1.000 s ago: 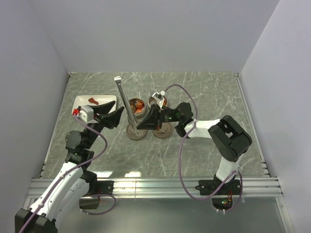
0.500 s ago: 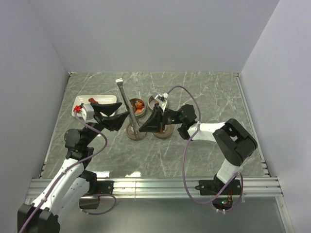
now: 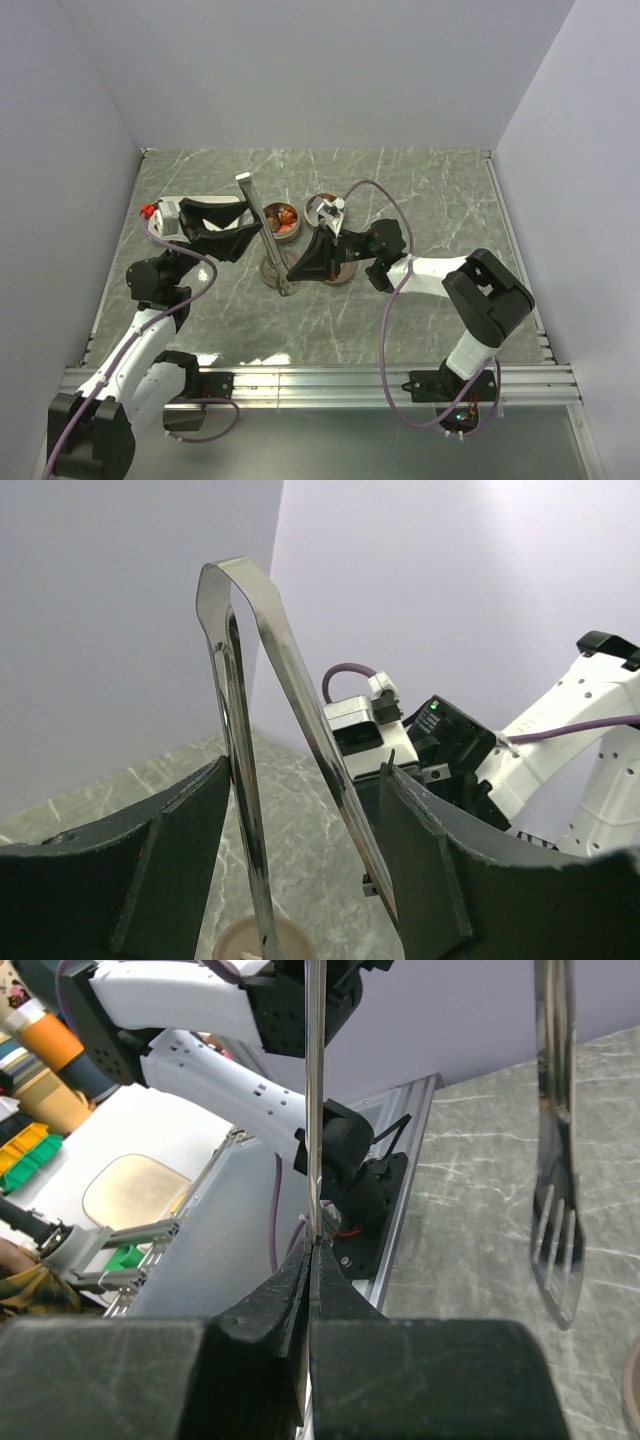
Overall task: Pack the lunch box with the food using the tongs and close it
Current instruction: Pass the clamp from the right arm to the left
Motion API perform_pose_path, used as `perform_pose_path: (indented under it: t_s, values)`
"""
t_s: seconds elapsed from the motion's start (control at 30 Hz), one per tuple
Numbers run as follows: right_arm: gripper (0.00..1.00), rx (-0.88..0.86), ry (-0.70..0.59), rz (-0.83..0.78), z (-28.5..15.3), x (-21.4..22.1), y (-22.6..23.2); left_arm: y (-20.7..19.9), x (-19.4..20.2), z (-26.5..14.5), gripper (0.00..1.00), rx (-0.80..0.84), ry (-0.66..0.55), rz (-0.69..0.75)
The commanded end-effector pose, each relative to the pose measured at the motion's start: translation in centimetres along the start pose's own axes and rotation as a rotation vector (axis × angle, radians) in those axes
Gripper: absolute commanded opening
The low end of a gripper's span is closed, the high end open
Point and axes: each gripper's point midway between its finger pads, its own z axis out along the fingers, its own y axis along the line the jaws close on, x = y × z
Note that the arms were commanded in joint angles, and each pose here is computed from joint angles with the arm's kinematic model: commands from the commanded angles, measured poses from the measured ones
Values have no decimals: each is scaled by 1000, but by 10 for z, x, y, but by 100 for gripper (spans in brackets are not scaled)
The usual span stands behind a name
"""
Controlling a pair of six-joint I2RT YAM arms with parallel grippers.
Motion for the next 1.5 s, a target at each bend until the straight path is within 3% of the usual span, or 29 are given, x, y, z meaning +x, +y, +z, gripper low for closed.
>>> perform_pose_path:
  t_s: [0.0,0.4,0.63,0.8,1.0,1.13,1.33,1.4,1.43,1.47]
  values:
    - [0,-190,-119,-455,4,-41,54,-29,-25,3,67,114,-53,60]
    - [0,-228,-96,-465,9,-35,65,-29,-25,9,67,157,-51,20]
    - [0,-243,-87,-470,11,-31,70,-6,-25,14,69,43,-42,48]
    - [0,-242,-86,-466,12,-31,68,-16,-25,14,68,102,-43,29]
    - [0,-246,-81,-458,13,-30,66,-24,-19,13,57,157,-18,-3]
    - [0,-242,-81,-456,13,-30,64,-26,-17,12,40,161,5,-12]
    - [0,-193,-101,-435,6,-38,49,-10,-15,12,33,58,14,-8]
    - [19,-161,-118,-432,-2,-44,42,-4,-18,13,33,17,4,-1]
    - [38,-147,-128,-427,-4,-45,39,5,-24,14,33,-34,-26,21]
    - [46,-123,-140,-433,-9,-49,34,13,-22,13,34,-76,-19,13]
